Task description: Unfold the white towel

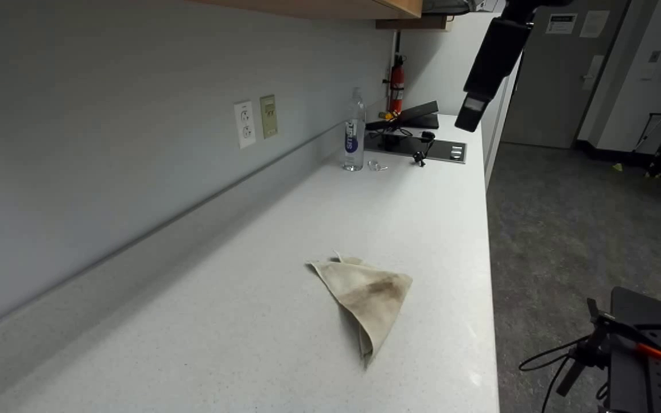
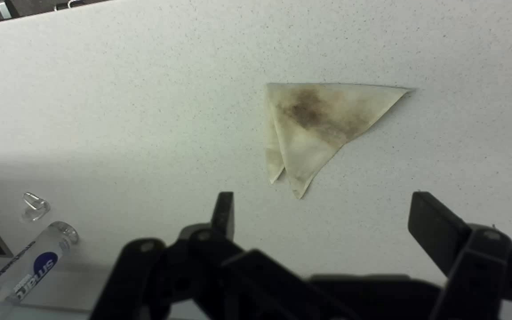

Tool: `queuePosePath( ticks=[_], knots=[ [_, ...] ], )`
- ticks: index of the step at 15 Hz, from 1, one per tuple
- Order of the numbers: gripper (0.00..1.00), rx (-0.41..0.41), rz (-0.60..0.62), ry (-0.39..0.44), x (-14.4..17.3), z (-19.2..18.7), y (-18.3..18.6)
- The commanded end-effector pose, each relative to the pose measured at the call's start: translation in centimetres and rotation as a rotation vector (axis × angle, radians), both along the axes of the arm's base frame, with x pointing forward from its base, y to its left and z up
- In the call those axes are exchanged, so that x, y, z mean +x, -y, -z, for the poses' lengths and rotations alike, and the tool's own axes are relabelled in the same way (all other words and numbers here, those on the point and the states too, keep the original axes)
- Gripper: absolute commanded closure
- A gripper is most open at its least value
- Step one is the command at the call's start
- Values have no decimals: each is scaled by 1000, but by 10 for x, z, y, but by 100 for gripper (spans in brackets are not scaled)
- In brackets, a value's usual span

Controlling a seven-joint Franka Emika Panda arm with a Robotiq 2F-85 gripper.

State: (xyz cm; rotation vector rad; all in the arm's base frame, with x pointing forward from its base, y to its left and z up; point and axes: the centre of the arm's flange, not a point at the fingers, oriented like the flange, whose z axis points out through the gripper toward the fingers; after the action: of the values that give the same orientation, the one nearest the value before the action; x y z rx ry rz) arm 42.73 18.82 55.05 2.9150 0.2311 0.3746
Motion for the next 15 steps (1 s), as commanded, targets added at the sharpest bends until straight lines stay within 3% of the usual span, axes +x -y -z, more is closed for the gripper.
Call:
queuePosePath(
  ticks=[1, 2, 7, 8, 15],
  knots=[
    [0, 45, 13, -18, -1, 0, -3],
    [0, 10, 1, -6, 0, 1, -1],
    [0, 8, 13, -12, 0, 2, -2],
    [0, -7, 11, -13, -7, 53, 33],
    [0, 43, 61, -77, 10, 157, 64]
  ],
)
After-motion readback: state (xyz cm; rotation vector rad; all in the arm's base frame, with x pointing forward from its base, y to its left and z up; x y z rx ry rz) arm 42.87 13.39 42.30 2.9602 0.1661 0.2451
